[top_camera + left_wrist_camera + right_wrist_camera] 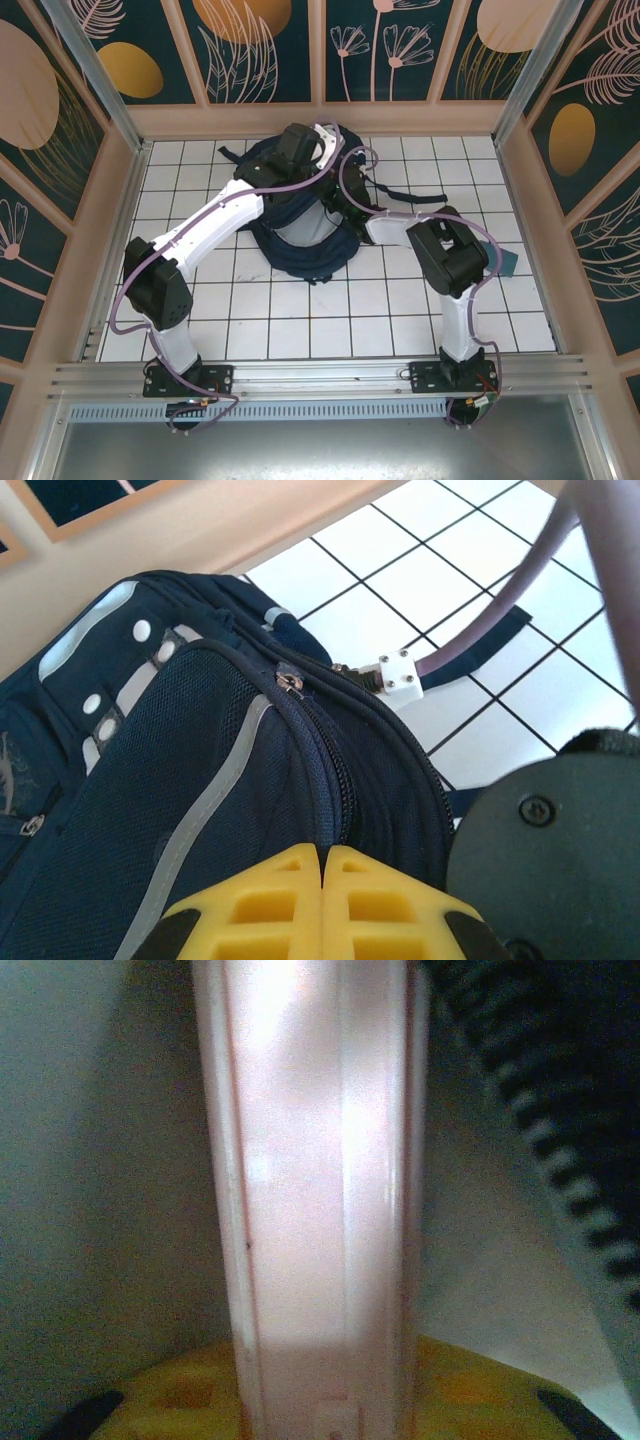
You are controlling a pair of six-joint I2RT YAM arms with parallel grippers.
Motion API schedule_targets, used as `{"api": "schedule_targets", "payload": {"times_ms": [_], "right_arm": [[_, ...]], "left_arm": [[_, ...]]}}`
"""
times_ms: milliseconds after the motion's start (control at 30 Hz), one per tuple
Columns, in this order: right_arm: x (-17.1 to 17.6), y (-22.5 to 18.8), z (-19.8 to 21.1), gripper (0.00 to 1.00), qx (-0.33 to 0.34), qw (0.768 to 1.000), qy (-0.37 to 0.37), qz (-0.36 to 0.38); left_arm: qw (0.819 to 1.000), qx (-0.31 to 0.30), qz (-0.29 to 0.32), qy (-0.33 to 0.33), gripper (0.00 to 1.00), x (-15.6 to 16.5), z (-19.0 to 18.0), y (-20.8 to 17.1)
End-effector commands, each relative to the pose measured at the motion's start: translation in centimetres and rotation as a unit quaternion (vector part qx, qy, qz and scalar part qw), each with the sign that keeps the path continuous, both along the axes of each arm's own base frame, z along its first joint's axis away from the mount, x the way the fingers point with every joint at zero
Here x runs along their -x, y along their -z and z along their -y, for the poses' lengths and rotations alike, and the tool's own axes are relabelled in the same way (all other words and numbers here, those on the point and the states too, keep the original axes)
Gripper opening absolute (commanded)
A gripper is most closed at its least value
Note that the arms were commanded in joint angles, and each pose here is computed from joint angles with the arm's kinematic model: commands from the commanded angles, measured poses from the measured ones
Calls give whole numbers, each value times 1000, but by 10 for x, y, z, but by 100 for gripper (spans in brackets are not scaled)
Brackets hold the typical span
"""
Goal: Pack the student bag
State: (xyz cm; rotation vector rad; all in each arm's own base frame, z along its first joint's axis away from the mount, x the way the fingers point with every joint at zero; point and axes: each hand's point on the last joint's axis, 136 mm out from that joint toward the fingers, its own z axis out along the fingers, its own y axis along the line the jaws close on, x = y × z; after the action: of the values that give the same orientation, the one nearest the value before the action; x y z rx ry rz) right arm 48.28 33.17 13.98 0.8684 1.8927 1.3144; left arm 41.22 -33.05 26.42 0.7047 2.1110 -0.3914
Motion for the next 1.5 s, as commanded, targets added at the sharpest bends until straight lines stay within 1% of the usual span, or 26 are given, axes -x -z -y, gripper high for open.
{"api": "schedule_targets", "payload": {"times_ms": [0,33,133,200,233,300,400,467,567,700,833,900,1033,1133,1167,1200,1233,1267,1333,1367,1433,1467], "right_arm": [[-25,-22,-7,33,-56,996,61,32],[-28,-17,-10,38,-57,996,61,20],[-29,-5,-16,63,-47,997,54,-23],[-21,-2,-15,79,-40,997,41,-47],[-15,-1,-13,83,-38,997,36,-56],[0,0,-10,86,-32,996,14,-81],[21,-2,-3,85,-22,994,-15,-110],[37,-3,1,82,-19,990,-42,-130],[59,-6,7,75,-39,985,-80,-151],[90,-13,5,64,-72,973,-137,-168],[126,-10,10,49,-91,961,-178,-192],[139,-12,15,47,-94,959,-187,-190],[161,-18,37,46,-56,965,-190,-172],[175,-11,71,46,7,973,-157,-167],[180,-9,83,48,34,976,-142,-163],[177,-7,103,50,58,979,-115,-161],[177,-5,119,53,89,979,-97,-156],[178,-2,132,55,123,977,-85,-155],[180,-2,146,62,174,970,-87,-143],[180,-4,149,65,191,967,-94,-139],[181,-10,143,69,200,965,-118,-123],[181,-14,135,70,191,965,-135,-114]], "left_arm": [[991,105,65,45,0,7,36,-73],[991,106,64,44,0,7,36,-72],[991,107,63,39,0,6,34,-73],[992,104,65,35,0,5,33,-72],[992,103,65,32,0,4,32,-72],[992,100,66,28,0,3,31,-72],[993,96,70,17,0,0,28,-72],[993,94,76,11,0,-2,26,-73],[993,90,77,5,0,-4,25,-71],[994,87,72,-1,0,-7,24,-65],[994,85,64,-4,0,-6,24,-55],[995,85,60,0,0,-4,25,-49],[996,83,43,11,0,-2,30,-36],[996,80,25,10,1,-1,30,-27],[996,82,17,4,12,-1,30,-25],[996,84,10,-4,24,0,27,-22],[996,87,4,-18,39,-1,24,-20],[995,92,-2,-32,50,-1,19,-17],[993,106,-20,-49,64,1,10,-13],[991,115,-31,-60,68,2,4,-9],[987,124,-53,-85,74,1,-12,3],[985,132,-49,-102,77,3,-25,-2]]}}
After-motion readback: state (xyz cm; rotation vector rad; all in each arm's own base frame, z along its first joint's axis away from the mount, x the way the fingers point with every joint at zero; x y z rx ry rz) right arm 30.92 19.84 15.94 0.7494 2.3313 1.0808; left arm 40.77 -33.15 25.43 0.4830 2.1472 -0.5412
